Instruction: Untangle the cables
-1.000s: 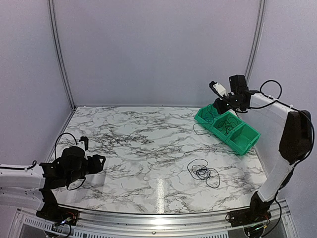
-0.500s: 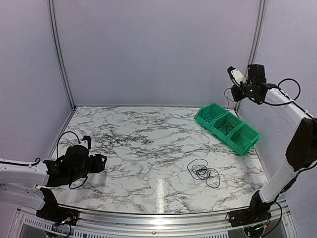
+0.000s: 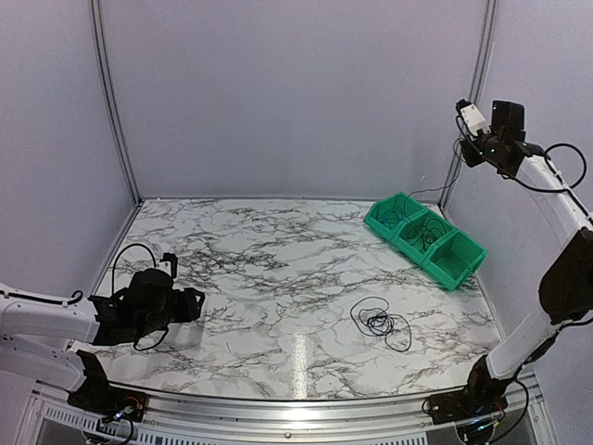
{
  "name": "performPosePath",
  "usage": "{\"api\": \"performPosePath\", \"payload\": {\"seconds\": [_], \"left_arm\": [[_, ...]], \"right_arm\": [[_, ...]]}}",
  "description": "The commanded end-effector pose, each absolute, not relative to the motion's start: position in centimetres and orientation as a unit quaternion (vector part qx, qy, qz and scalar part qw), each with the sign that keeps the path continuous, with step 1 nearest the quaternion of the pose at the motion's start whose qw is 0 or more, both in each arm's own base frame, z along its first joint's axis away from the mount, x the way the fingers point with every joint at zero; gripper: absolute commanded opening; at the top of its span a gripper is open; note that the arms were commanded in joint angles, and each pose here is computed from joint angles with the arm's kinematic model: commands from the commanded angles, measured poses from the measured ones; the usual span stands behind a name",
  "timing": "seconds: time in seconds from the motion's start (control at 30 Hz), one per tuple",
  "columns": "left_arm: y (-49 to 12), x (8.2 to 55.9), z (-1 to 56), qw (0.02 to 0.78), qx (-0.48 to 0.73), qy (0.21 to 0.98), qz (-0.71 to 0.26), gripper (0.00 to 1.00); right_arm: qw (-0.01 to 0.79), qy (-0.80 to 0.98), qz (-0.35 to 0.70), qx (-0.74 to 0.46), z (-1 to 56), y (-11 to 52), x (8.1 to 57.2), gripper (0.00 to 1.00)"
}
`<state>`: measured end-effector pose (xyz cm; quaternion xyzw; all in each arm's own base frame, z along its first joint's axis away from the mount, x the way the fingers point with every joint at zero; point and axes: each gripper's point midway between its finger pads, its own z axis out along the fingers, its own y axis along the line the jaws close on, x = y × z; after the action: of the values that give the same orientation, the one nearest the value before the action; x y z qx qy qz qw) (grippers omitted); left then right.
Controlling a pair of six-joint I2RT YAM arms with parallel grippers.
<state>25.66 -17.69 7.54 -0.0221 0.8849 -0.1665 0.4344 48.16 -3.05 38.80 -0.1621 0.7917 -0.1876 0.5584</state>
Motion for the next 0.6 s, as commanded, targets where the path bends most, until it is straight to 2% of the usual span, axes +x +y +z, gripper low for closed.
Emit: {"api": "performPosePath", "payload": {"seconds": [0.0, 0.27, 0.57], "left_arm": [[-18.7, 26.5, 9.0, 0.447, -0.023, 0.874, -0.187, 0.58], [-18.7, 26.2, 8.6, 0.441, -0.023, 0.876, -0.191, 0.58], [-18.9, 26.2, 8.3, 0.436, -0.024, 0.879, -0.193, 0.58]], "right_arm": [[0.558, 0.786, -0.224, -0.140, 39.5, -5.6, 49.0, 0.00], [0.517, 0.817, -0.213, -0.142, 34.0, -7.2, 50.9, 0.00], [0.414, 0.887, -0.085, -0.183, 21.6, -4.1, 51.7, 0.00]]}}
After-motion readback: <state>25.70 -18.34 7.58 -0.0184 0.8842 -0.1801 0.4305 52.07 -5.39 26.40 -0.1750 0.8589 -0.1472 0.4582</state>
